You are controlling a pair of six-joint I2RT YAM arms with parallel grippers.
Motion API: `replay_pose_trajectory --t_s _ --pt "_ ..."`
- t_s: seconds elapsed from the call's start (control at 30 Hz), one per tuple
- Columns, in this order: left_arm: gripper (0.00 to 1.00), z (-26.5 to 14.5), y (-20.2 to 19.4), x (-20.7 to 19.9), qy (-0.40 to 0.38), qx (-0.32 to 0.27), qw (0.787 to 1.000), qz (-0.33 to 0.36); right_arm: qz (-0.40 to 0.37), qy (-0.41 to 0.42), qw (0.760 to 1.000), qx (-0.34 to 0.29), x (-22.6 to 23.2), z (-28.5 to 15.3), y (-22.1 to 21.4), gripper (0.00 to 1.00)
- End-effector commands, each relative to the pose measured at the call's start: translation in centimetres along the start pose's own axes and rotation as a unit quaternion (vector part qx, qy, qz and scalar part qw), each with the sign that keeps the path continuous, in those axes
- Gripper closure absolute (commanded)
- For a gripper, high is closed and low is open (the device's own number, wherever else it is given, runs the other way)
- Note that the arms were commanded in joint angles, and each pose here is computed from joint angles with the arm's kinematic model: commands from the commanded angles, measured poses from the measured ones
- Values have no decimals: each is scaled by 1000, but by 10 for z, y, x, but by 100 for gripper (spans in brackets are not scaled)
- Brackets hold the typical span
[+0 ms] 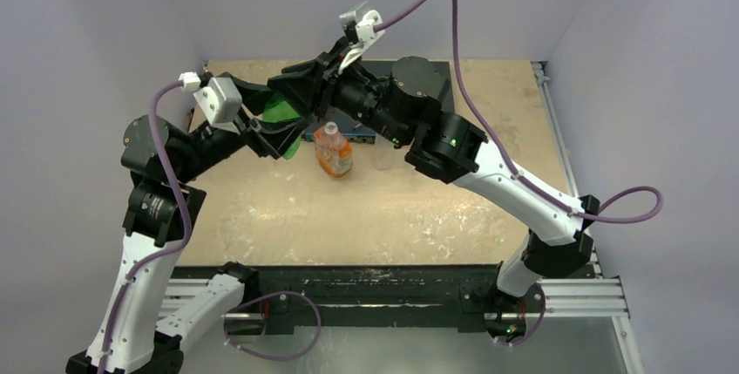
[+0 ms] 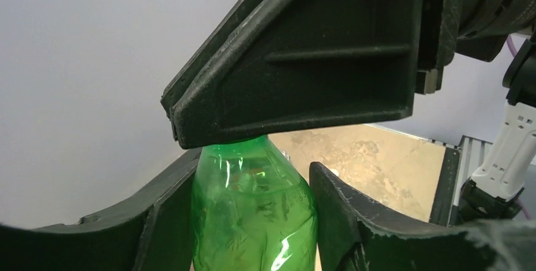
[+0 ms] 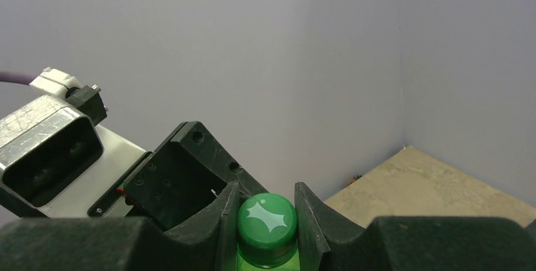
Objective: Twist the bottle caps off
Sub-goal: Unscrew the bottle cap from the plastic bottle.
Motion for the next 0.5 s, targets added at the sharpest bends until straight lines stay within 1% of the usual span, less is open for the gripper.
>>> replay_pose_trajectory --t_s 0.0,0.13,0.23,0.27,0.43,0.47 --pt "48 -2 21 0 -2 -29 1000 10 -18 4 1000 -12 8 -4 9 100" --pt "66 0 12 -2 -13 -16 1000 1 -16 4 1000 -22 9 -5 11 100" --pt "74 0 3 -4 -19 -1 1000 -10 -13 4 999 -37 12 -8 19 100" --pt "78 0 0 -4 -20 2 1000 -12 -13 4 999 -39 13 -8 21 100" --pt "99 0 5 -5 -20 -9 1000 -18 -13 10 999 -43 16 -10 24 100" --pt "100 1 8 -6 -25 -15 999 -21 -13 12 999 -44 17 -12 25 100"
Point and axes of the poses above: each gripper's point midway between its finger pads, its own z axis out along the fingers, its own x axis along the line the jaws close on, y = z × x, the point moved 6 cm from there along -z, back along the fingers, and after that the axes turned 14 degrees about z, right-handed, at the moved point
